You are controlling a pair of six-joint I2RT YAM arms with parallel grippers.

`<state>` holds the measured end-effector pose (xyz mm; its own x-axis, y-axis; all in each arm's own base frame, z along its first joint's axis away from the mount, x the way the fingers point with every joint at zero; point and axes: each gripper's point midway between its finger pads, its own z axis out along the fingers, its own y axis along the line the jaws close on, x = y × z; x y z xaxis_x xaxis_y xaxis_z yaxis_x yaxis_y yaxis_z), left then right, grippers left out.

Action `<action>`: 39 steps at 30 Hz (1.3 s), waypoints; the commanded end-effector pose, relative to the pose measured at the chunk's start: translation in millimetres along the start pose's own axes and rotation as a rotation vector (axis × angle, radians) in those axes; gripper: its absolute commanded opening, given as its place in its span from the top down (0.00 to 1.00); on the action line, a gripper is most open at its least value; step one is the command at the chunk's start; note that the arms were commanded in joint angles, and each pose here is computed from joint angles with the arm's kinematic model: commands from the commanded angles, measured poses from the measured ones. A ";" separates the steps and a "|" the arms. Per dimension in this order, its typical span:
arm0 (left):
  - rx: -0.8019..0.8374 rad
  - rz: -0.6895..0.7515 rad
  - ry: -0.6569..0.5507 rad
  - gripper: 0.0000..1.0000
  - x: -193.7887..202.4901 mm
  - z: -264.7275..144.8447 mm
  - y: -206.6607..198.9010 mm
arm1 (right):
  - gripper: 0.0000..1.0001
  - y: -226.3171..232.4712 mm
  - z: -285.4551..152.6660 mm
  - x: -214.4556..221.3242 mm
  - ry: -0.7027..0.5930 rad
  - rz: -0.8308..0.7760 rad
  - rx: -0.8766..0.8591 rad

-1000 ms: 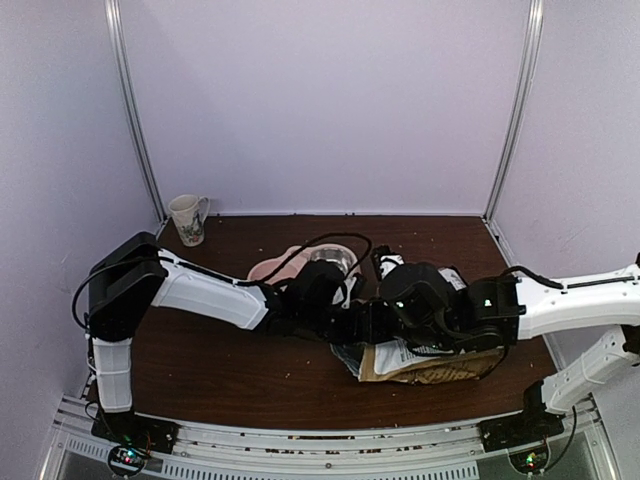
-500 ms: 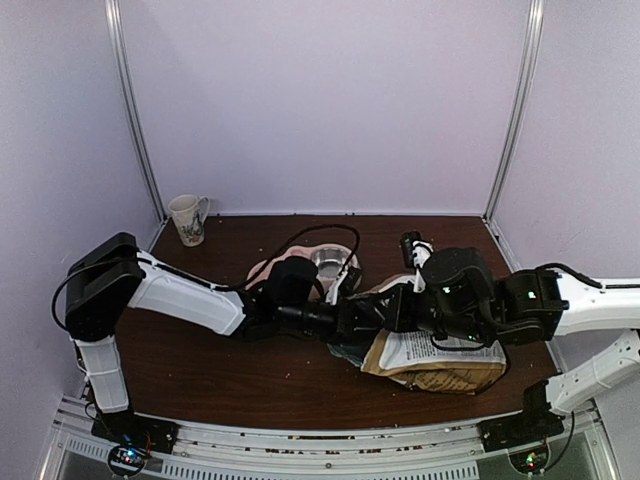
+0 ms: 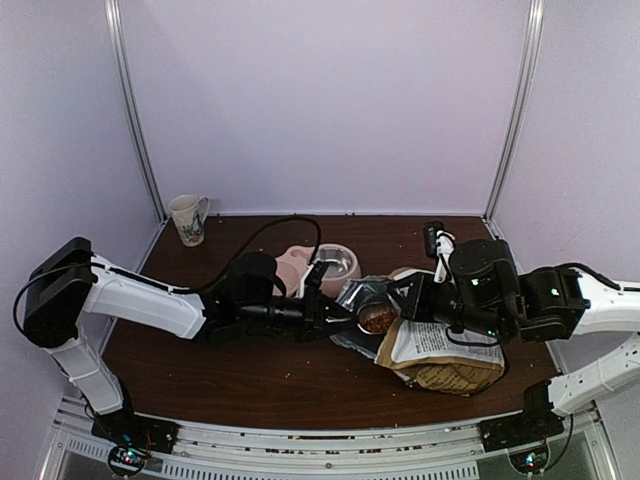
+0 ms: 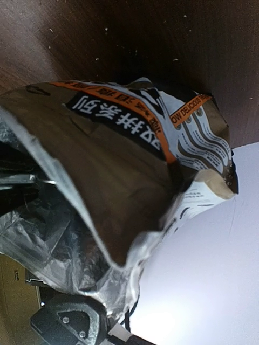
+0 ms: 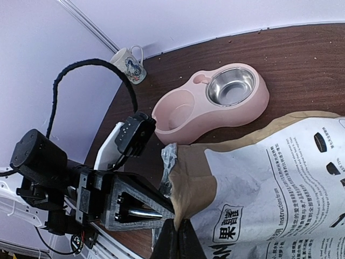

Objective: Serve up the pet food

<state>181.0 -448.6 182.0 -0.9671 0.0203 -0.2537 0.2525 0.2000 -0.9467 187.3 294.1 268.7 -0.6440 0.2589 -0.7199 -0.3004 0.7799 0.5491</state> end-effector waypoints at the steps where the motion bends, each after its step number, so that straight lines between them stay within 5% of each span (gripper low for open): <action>1: -0.001 0.016 -0.070 1.00 -14.9 -17.2 -17.0 | 1.00 1.1 -3.1 -18.0 -0.083 0.046 -0.005; 29: 0.047 0.017 -0.012 1.00 7.1 -77.8 -50.1 | 1.00 -26.9 -4.7 -26.5 -0.123 0.065 0.095; 39: 0.037 -0.002 -0.104 1.00 -10.3 -107.4 -51.2 | 1.00 -27.2 -2.7 -24.1 -0.122 0.077 0.089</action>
<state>165.3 -366.2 239.1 -0.9688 -0.0297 -0.2460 0.2357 0.1959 -0.9519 202.6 277.4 271.8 -0.6050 0.3488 -0.7158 -0.2236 0.7884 0.5731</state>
